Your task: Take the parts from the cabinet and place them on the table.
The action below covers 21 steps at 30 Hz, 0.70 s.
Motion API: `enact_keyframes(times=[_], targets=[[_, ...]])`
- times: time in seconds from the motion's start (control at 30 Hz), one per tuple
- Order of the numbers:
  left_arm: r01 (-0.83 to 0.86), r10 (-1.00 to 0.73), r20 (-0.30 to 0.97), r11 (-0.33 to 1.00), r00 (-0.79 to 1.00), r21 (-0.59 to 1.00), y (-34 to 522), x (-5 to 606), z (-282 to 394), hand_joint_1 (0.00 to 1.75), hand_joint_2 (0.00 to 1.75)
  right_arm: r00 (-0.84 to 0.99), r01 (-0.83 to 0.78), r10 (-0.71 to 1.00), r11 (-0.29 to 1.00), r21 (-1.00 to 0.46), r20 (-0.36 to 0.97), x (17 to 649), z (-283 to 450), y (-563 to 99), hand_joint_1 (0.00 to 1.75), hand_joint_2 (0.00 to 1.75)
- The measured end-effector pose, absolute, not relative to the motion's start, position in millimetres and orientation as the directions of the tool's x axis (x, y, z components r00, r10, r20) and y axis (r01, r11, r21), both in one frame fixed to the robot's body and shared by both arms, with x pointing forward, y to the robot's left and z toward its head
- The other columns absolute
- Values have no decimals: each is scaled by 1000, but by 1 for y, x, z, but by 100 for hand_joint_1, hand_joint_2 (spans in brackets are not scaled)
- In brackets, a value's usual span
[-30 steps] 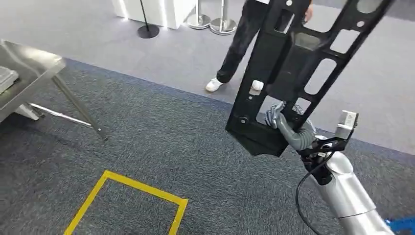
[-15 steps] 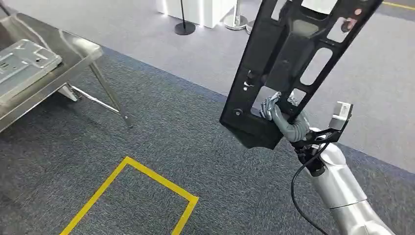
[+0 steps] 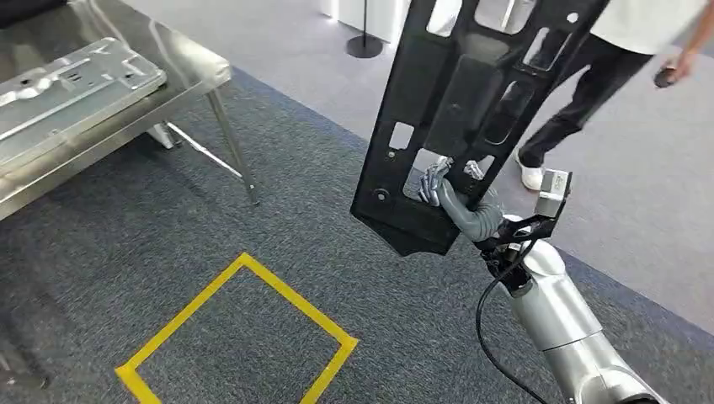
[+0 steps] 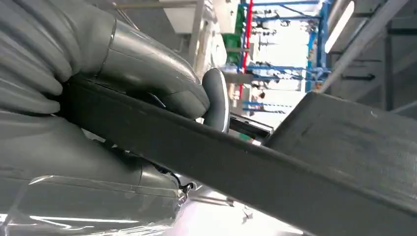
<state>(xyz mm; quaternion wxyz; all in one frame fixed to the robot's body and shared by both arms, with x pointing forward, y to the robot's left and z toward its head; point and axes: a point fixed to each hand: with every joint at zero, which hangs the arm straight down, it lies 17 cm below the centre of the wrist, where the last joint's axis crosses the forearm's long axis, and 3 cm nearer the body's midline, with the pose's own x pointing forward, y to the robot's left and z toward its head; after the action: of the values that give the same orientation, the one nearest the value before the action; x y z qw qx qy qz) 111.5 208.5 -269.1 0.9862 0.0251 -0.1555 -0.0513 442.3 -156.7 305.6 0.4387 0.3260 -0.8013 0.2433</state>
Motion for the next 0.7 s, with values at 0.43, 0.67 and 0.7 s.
enact_keyframes(times=[0.43,0.67,0.7], targets=[[78,-102,295,993,950,91,219,106,-271,0,175,-398,-767,-359,635,-91,844,446,323,-145,175,175],[61,-90,331,993,939,98,223,115,-269,0,175,-411,-747,-372,661,-73,832,464,336,-153,175,175],[66,-96,340,993,935,100,223,118,-268,0,175,-419,-734,-374,676,-67,827,466,339,-160,175,175]])
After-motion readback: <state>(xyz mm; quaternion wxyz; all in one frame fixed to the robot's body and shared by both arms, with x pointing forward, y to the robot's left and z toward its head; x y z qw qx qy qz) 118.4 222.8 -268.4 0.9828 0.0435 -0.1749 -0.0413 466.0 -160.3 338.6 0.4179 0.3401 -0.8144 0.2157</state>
